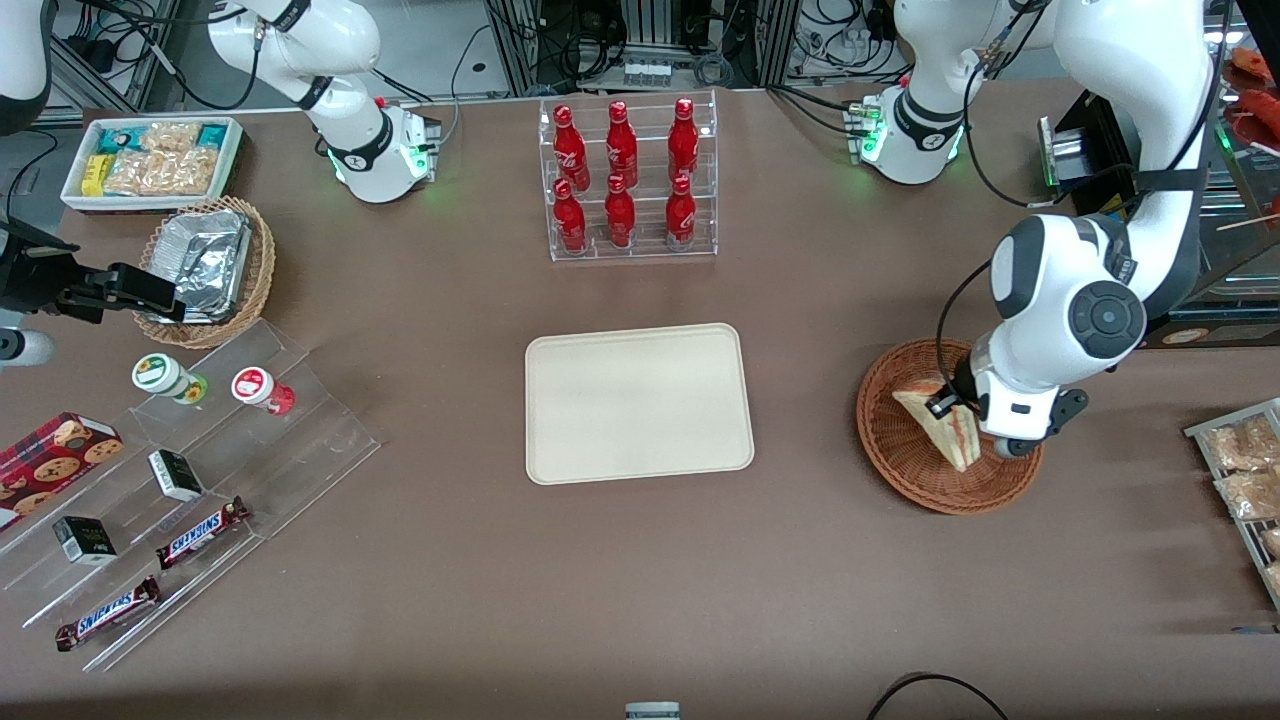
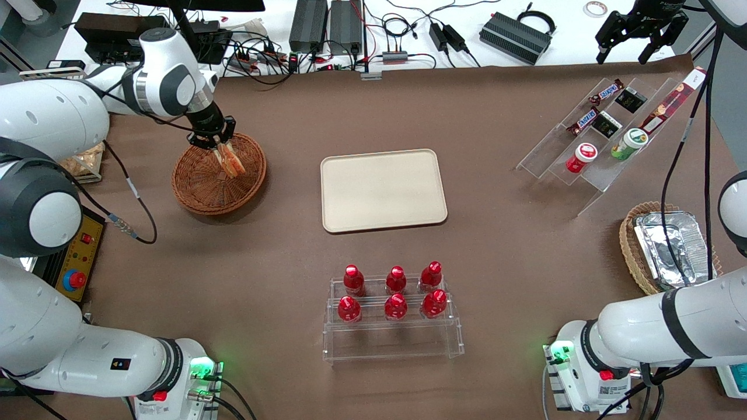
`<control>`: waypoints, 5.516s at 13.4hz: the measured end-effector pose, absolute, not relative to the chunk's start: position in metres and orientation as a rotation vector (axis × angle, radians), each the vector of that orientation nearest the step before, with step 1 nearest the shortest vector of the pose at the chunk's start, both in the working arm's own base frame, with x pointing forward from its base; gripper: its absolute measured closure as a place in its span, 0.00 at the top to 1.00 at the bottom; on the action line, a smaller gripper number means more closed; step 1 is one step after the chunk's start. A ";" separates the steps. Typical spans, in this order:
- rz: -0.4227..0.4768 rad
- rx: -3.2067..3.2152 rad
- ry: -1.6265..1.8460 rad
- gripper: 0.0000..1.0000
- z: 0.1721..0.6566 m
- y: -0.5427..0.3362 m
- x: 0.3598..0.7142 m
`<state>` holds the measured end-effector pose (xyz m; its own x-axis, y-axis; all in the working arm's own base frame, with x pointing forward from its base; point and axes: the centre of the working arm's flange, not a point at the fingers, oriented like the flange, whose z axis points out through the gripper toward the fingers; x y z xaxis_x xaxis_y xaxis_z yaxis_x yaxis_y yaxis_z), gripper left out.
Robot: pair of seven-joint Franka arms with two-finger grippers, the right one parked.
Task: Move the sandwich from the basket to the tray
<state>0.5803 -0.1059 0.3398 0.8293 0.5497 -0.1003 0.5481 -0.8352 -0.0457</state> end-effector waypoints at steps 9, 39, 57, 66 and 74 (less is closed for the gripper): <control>0.144 -3.083 -0.513 0.15 0.350 -0.234 0.550; 0.262 -3.156 -0.272 0.15 0.247 -0.525 0.497; 0.197 -3.147 -0.086 1.00 0.376 -0.472 0.545; 0.228 -3.128 0.078 1.00 0.427 -0.307 0.600; 0.203 -3.166 0.135 1.00 0.474 -0.168 0.598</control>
